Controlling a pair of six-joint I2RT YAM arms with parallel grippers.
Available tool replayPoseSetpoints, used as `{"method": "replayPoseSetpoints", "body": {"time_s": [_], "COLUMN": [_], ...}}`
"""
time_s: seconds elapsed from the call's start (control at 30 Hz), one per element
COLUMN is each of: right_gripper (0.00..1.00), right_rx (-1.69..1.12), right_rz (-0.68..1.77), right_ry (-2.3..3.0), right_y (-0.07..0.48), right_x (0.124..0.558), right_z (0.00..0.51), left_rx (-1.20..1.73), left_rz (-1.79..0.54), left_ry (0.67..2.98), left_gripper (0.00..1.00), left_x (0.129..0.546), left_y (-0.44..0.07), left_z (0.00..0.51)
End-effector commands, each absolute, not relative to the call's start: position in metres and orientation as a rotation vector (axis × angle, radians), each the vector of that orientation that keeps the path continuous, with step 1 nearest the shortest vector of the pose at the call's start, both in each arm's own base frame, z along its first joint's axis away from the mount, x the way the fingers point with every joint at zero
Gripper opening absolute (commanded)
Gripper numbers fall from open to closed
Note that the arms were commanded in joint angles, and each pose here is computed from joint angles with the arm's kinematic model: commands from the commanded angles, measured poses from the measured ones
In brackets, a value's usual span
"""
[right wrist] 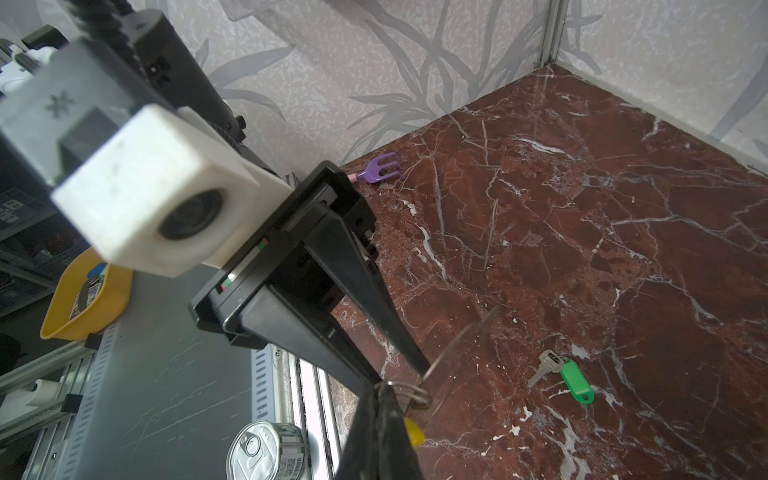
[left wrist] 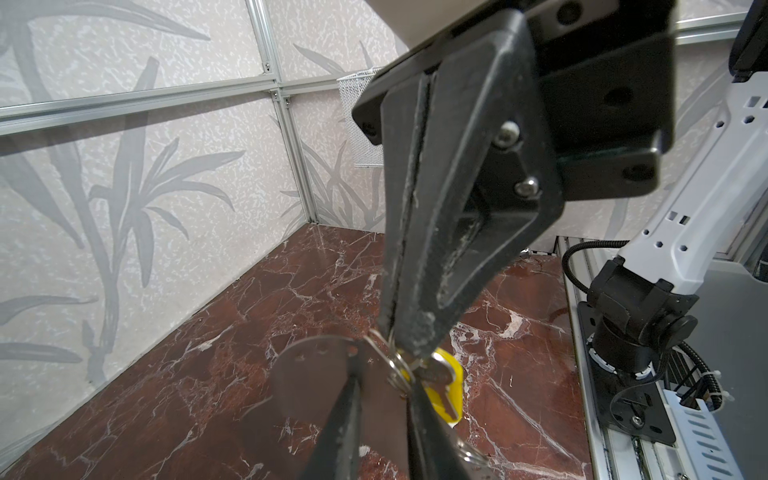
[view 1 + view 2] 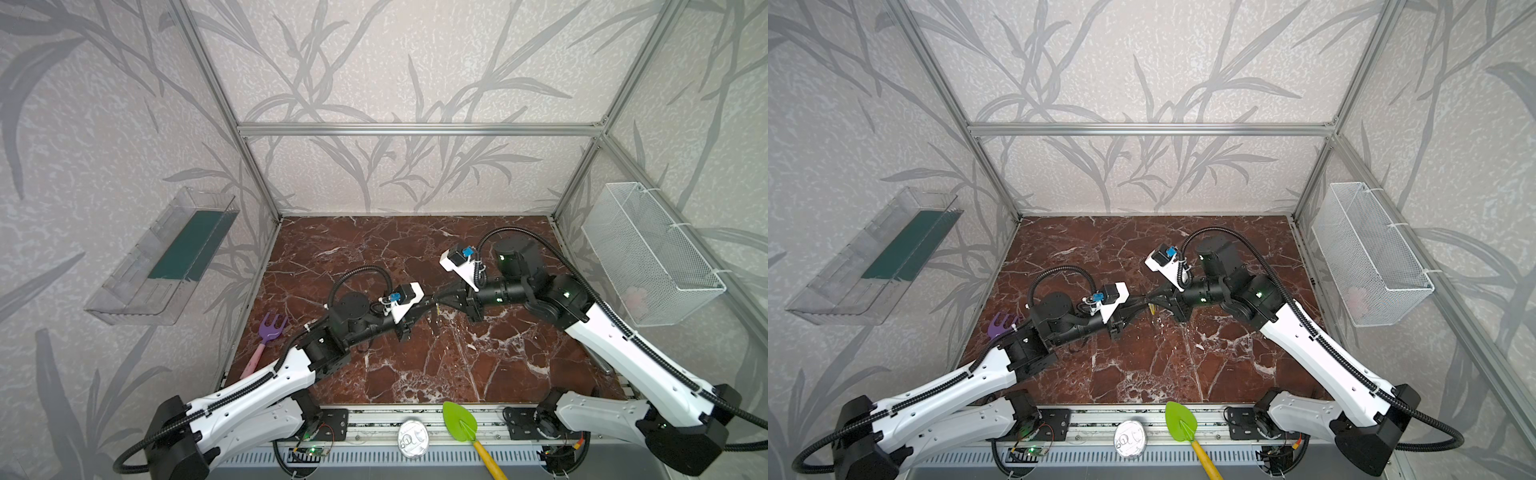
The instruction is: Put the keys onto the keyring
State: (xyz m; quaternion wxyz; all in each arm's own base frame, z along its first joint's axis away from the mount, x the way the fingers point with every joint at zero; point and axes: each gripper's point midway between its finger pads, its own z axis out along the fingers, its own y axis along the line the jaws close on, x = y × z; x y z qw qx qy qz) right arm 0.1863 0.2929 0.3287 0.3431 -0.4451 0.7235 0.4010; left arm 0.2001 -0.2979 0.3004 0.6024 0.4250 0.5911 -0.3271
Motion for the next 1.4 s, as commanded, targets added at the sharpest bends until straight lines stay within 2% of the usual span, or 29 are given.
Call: {"method": "replayPoseSetpoints", "body": {"time_s": [0.0,0.37,0.97,1.37], "right_gripper": [0.0,0.0,0.0,0.0], "right_rx": [-1.158,-1.148,-1.171,-1.171], "right_rz": [1.035,1.043,1.054,1.055], "right_ry": [1.84,1.834,1.825,1.827], "right_y": [0.292,0.295,0.296,0.296], "right_x": [0.183,0.185,0.18,0.179], "right_z": [0.338,0.34,0.34,0.338], "left_rx": [0.967,1.004,0.928,0.907], "left_rz": [-0.763,-0.816,-0.726,-0.713], "left_ry": [1.312,1.307,1.364,1.355], "left_gripper": [0.25,0.27,0.27,0.17], "left_x": [0.196,0.187,0.204,0.206], "left_y": [-0.295,-0.299,-0.289,-0.287], "left_z": [0.322,0.322,0.319,0.324]}}
